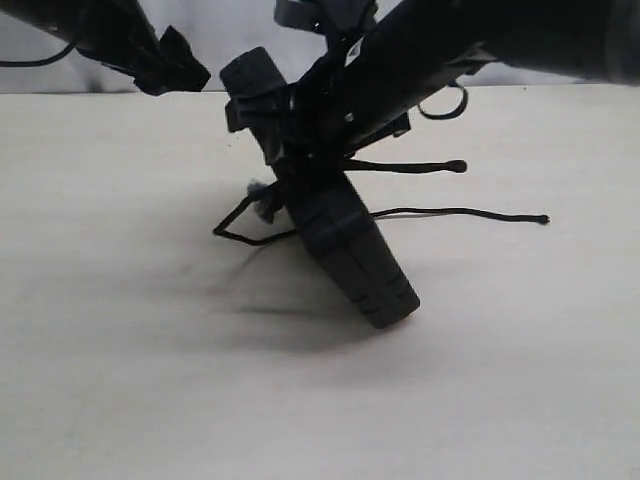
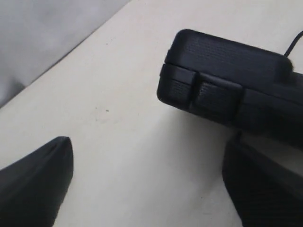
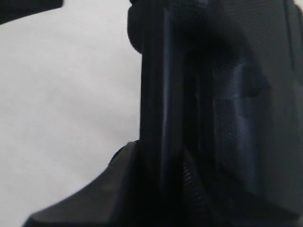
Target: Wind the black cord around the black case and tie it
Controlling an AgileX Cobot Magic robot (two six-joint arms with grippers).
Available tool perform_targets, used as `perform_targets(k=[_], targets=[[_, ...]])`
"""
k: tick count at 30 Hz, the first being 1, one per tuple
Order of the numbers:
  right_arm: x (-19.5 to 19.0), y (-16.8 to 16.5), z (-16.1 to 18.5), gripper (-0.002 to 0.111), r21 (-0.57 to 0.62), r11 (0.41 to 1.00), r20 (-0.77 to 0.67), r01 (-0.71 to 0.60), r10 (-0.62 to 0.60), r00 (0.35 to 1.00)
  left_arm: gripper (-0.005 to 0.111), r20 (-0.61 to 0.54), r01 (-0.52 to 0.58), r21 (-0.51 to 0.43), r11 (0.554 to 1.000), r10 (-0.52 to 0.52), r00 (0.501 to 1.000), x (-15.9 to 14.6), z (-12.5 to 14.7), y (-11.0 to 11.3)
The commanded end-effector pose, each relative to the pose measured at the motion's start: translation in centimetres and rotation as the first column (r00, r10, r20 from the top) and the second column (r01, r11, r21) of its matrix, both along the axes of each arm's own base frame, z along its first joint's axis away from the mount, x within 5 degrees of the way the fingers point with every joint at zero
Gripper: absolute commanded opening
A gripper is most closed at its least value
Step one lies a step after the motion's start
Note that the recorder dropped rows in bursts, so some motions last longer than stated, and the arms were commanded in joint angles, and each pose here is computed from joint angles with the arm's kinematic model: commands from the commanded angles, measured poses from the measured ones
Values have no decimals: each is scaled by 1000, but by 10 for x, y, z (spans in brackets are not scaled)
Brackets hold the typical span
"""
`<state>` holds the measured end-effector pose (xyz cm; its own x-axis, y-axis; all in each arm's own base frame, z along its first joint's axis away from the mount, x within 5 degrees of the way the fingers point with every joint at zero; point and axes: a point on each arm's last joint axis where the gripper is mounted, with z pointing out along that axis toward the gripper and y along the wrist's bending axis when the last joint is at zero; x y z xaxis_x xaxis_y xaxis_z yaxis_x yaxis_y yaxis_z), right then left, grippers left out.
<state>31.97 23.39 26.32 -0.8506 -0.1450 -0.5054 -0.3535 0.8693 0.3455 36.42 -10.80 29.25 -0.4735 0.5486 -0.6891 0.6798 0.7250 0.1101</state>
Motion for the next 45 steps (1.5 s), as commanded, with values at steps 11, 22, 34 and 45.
perform_targets(k=[11, 22, 34, 45], targets=[[-7, 22, -75, 5, -111, 986, -121, -124, 111, 987, 79, -16, -30, -11, 1000, 29, 999, -1, -8, 8], [2, 20, -53, 68, -243, 941, -85, -234, 220, 972, 79, 2, -25, -7, 1000, 25, 1000, 0, -8, 8], [-25, -35, -37, 68, -440, 888, -75, -133, 112, 991, 79, -18, -57, -18, 998, 57, 998, 12, -28, 7], [-22, -80, -16, 68, -274, 959, 52, 76, -65, 997, 79, -13, -59, -16, 998, 58, 998, 13, -27, 7]])
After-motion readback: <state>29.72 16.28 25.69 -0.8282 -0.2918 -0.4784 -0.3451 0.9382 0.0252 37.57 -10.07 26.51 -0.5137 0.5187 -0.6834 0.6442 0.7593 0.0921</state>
